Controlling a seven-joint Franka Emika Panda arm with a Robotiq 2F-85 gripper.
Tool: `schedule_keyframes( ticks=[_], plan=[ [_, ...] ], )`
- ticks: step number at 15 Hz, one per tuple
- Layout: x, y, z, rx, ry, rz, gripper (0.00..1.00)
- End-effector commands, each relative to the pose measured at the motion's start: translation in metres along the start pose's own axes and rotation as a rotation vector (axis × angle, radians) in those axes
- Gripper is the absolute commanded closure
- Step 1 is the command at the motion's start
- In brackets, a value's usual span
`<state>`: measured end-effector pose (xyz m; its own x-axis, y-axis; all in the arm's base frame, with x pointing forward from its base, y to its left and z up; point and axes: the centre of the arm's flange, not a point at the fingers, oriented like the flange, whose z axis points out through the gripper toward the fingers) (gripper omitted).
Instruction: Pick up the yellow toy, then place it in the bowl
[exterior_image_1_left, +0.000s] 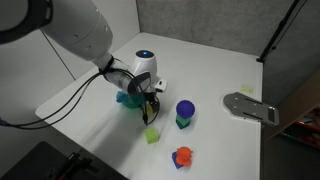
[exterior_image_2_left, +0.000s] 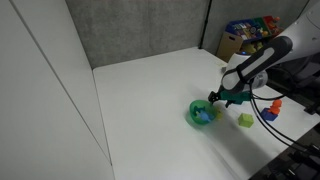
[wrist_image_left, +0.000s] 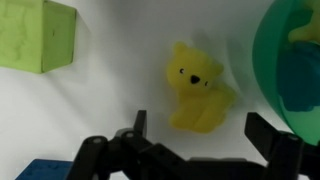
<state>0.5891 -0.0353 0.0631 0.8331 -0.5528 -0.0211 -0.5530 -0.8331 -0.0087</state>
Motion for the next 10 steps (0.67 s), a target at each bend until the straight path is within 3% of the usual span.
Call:
schedule_keyframes(
  ticks=[1,10],
  plan=[
    [-0.014,-0.002,0.002,0.031,-0.015,-0.021,0.00],
    [-0.021,-0.004,0.011,0.027,0.006,-0.029,0.00]
  ],
)
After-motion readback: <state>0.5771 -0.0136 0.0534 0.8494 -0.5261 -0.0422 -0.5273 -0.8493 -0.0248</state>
